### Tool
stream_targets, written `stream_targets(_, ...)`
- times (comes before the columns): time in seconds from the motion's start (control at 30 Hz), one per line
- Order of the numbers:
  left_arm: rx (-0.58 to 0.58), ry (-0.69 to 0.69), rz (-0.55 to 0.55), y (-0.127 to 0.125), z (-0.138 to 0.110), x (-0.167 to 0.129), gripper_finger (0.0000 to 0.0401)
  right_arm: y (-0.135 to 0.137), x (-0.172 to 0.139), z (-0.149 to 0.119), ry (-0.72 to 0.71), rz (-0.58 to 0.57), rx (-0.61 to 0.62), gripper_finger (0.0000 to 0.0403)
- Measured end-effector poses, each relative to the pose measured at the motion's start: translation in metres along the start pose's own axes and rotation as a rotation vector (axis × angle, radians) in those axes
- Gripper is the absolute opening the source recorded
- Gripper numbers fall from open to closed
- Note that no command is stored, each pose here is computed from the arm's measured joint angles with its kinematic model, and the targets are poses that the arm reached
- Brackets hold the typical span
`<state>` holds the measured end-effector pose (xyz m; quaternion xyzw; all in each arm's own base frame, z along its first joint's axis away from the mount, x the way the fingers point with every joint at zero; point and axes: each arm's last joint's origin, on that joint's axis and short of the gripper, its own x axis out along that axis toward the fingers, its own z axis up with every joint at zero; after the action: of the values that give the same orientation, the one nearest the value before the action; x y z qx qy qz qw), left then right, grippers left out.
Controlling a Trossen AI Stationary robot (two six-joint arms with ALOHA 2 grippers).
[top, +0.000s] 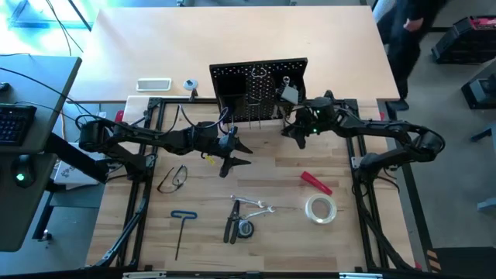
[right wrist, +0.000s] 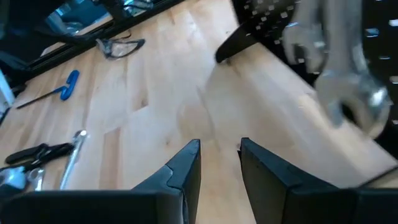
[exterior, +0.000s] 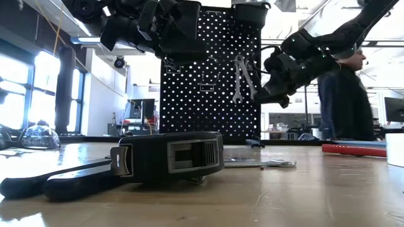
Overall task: Hang tools onto peg board
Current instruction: Hang the gray tape measure on the pegboard
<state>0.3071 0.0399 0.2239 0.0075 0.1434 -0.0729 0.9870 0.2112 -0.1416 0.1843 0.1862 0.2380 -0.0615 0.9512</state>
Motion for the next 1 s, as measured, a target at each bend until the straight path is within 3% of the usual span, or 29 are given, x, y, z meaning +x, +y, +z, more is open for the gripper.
stream_targets(1.0, 0.000, 0.000, -0.001, 0.000, 0.000, 0.000, 0.0180, 0.059, 0.022, -0.024, 0.241, 0.169, 0.085, 0.0106)
